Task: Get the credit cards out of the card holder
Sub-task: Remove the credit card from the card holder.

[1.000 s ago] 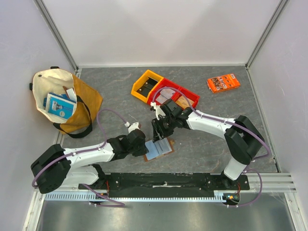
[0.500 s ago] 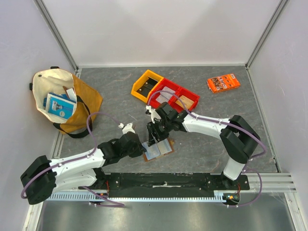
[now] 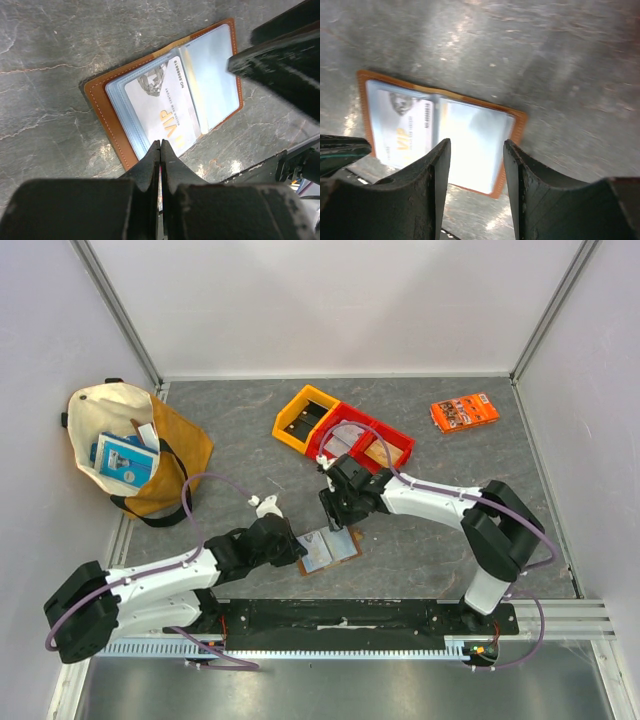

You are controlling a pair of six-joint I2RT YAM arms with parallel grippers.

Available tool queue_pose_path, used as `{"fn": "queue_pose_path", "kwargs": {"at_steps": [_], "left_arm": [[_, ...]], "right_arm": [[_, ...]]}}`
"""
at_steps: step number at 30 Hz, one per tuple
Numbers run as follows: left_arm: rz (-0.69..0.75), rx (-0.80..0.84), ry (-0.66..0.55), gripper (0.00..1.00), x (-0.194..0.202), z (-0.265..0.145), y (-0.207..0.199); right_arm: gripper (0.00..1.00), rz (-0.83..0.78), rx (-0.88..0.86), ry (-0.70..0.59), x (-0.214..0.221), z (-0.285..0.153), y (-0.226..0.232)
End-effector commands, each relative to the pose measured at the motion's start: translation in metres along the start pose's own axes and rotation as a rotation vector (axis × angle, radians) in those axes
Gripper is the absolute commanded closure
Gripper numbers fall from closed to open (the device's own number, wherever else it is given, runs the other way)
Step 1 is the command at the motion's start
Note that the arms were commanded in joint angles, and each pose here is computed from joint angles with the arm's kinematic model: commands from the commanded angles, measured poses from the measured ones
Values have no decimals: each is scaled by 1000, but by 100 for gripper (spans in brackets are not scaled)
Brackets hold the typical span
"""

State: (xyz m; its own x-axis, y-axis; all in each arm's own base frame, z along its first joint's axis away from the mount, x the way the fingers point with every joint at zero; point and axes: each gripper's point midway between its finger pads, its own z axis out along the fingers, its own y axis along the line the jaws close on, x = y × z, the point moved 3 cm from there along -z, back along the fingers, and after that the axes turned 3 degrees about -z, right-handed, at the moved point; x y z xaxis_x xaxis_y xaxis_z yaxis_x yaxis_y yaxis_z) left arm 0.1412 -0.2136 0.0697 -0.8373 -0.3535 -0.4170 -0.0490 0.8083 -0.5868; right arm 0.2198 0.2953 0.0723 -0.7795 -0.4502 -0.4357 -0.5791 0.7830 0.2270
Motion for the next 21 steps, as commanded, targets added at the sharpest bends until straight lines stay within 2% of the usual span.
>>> {"fn": "queue_pose_path", "kwargs": {"at_steps": [1, 6, 13, 21], "left_arm": [[4, 59, -15, 95, -8, 2, -21], [25, 38, -8, 97, -9, 8, -22], [42, -15, 12, 98, -9, 19, -15], [16, -99, 47, 98, 1, 22, 11]], "right_arm": [[46, -24, 185, -112, -18, -31, -24], [46, -40, 125, -192, -28, -40, -18], [53, -12, -370, -231, -26, -37, 21], [55, 73, -570, -203, -13, -10, 27]]}}
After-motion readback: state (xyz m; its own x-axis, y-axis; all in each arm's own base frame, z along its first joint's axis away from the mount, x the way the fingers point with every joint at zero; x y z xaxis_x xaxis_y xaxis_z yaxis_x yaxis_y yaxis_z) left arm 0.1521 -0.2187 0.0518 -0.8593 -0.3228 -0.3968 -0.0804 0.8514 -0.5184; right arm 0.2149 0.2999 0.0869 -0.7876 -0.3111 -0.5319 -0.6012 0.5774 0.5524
